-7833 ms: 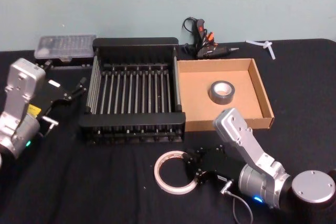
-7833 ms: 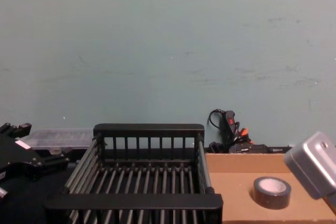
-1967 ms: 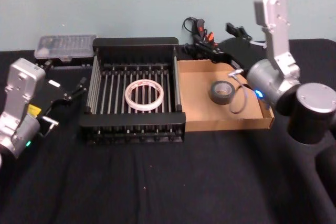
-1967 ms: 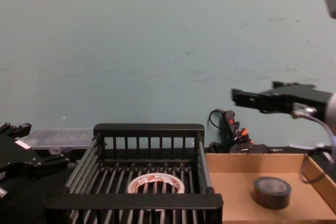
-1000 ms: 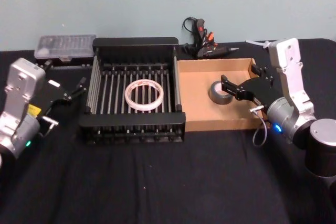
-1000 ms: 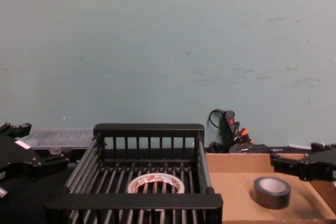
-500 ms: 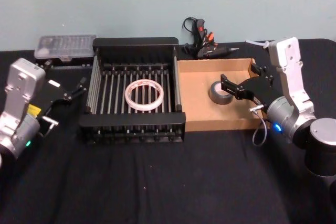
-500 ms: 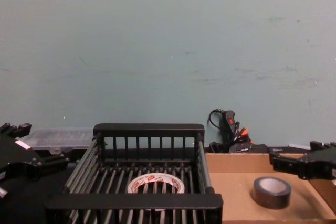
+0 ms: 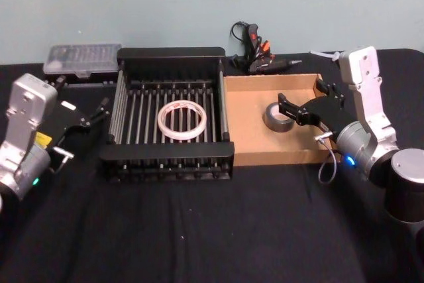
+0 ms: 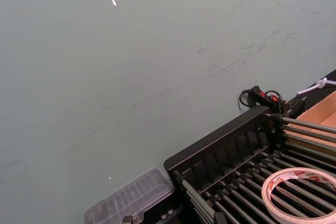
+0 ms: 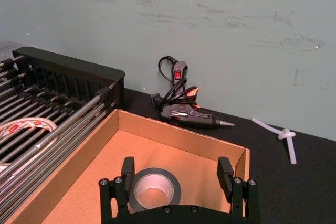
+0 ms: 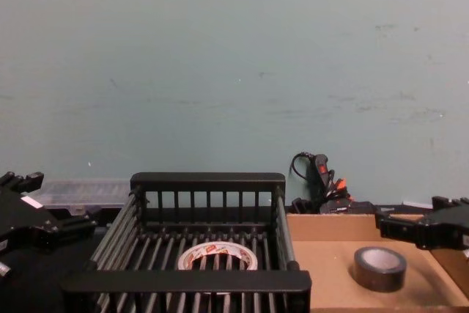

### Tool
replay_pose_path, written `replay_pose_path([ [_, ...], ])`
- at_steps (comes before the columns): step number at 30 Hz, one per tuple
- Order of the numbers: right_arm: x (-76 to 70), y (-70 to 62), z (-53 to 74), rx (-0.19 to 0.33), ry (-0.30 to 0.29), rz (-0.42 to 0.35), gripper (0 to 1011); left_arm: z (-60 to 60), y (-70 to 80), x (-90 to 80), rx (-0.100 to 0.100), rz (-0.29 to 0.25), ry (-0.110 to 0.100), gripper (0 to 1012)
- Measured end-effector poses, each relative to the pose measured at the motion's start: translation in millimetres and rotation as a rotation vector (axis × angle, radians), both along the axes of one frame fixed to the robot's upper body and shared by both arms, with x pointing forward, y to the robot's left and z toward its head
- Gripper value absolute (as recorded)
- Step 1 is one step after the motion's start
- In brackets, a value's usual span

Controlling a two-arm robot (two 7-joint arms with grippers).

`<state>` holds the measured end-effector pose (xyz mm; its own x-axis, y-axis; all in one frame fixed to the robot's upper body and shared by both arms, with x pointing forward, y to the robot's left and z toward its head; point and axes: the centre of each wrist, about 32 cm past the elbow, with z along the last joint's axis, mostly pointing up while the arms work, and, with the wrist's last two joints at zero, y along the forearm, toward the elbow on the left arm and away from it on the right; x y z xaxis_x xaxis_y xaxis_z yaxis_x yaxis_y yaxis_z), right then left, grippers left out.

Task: Pick up the white tape and place it into the black box , Pick up the silver tape and place it into the brown box.

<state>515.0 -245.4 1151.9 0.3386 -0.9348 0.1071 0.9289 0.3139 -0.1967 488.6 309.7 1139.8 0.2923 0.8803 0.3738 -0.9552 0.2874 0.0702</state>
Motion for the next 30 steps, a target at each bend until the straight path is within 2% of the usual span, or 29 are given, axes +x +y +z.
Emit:
replay_pose_path([
  [30, 0.0, 0.0, 0.2, 0.000, 0.000, 0.000, 1002, 0.0, 0.0, 0.0, 0.000, 0.000, 0.000, 1001],
])
